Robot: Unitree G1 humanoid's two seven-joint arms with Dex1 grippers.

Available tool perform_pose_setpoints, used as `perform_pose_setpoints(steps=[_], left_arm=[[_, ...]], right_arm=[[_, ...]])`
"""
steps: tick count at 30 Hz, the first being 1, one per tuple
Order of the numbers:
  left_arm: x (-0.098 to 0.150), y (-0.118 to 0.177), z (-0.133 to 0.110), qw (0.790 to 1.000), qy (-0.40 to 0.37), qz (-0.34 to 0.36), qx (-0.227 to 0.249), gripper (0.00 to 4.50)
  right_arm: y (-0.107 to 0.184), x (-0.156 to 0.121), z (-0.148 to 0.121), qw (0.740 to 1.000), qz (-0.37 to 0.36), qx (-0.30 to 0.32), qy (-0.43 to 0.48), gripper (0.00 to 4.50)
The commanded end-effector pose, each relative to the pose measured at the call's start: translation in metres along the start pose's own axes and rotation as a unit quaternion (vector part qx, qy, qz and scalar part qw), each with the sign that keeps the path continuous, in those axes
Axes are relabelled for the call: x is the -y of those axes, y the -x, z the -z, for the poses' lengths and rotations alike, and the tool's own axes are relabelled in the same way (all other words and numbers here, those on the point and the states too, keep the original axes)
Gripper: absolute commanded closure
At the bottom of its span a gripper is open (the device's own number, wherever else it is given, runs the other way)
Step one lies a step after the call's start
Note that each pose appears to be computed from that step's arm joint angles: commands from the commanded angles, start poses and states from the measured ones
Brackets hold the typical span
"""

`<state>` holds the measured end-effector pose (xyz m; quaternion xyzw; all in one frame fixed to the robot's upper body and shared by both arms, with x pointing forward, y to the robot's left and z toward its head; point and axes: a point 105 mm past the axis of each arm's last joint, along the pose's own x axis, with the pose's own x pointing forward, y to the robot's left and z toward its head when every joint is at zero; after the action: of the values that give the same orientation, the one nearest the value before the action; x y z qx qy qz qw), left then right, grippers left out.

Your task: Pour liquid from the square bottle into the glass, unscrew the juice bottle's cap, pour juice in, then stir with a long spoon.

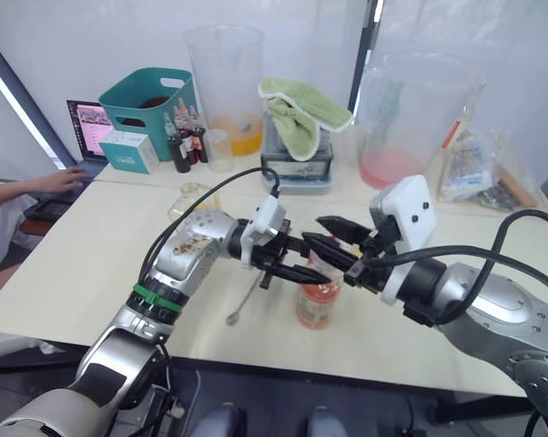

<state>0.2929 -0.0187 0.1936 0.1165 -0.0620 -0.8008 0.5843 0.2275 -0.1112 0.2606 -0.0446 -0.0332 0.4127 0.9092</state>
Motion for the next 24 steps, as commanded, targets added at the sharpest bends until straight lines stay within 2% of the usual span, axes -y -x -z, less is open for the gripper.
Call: perform_pose_setpoints(steps=[1, 5, 9, 21, 22, 23, 24], left_arm=[[0.002, 0.0, 0.014, 1.0, 0.022, 0.004, -0.022, 3.18], [0.001, -0.002, 0.013, 1.0, 0.022, 0.005, -0.02, 3.18], [0.002, -0.003, 0.013, 1.0, 0.022, 0.009, -0.018, 3.18], [0.001, -0.003, 0.012, 1.0, 0.022, 0.01, -0.018, 3.18], [0.001, -0.003, 0.012, 1.0, 0.022, 0.01, -0.018, 3.18], [0.001, -0.003, 0.012, 1.0, 0.022, 0.01, -0.018, 3.18], [0.001, -0.003, 0.012, 1.0, 0.022, 0.009, -0.018, 3.18]], right_arm=[[0.007, -0.008, -0.01, 1.0, -0.002, 0.018, 0.005, 1.2], [0.01, -0.006, -0.005, 1.0, 0.016, 0.007, 0.003, 0.04], [0.009, 0.0, 0.015, 0.998, 0.053, -0.031, 0.018, 0.04], [0.005, 0.002, 0.019, 0.998, 0.062, -0.021, 0.004, 0.04], [0.004, 0.003, 0.019, 0.998, 0.063, -0.021, 0.004, 0.55], [0.004, 0.003, 0.019, 0.998, 0.063, -0.02, 0.005, 0.79], [0.004, 0.003, 0.019, 0.998, 0.064, -0.02, 0.005, 1.24]])
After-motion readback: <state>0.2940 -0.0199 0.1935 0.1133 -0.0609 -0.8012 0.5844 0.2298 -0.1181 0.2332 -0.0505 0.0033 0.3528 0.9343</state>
